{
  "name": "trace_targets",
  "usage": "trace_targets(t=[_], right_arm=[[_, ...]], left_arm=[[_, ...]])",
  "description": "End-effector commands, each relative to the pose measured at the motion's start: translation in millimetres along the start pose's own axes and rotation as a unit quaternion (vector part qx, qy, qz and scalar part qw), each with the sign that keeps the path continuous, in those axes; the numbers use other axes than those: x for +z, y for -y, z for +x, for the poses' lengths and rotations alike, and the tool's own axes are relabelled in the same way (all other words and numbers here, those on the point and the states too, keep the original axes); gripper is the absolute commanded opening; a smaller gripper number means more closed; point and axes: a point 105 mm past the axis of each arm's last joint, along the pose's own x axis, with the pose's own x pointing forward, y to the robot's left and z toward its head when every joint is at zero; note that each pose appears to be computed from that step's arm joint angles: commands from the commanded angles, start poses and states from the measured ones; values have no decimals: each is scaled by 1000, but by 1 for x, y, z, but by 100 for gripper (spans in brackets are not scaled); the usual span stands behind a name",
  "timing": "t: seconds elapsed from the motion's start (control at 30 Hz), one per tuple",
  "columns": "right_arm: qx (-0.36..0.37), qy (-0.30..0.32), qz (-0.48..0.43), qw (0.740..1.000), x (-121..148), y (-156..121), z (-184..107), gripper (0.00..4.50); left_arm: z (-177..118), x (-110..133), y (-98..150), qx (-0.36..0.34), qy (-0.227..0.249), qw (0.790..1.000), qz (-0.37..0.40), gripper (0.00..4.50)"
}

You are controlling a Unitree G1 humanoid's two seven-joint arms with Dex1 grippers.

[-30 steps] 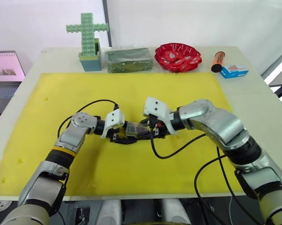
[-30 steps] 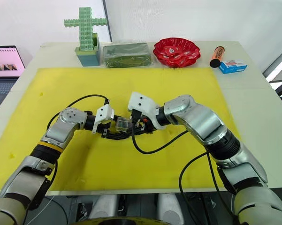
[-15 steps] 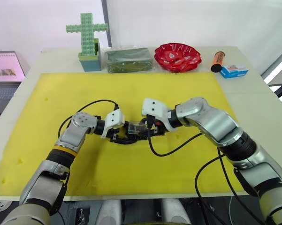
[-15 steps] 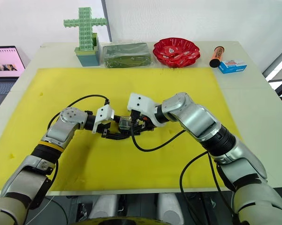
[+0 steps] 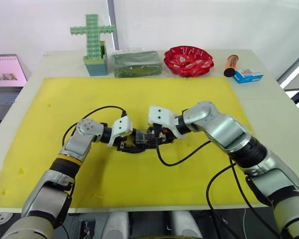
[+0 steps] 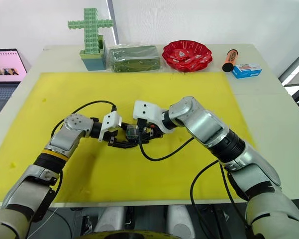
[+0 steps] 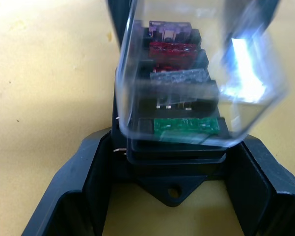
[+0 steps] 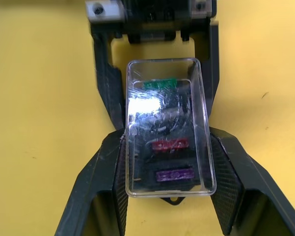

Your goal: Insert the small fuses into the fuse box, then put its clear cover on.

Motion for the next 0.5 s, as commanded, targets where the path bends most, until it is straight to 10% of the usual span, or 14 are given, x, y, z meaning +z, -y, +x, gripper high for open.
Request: trace_targets(t=[0.03,0.5], right_arm=[[2,-5,-10,1000,1,1,0,181],[12,-16,-10,1000,-8,1,2,181]], left_arm=[[1,-5,1,-2,-15,1000,-1,282],[3,-7,4,-3,-16,1000,1,282]])
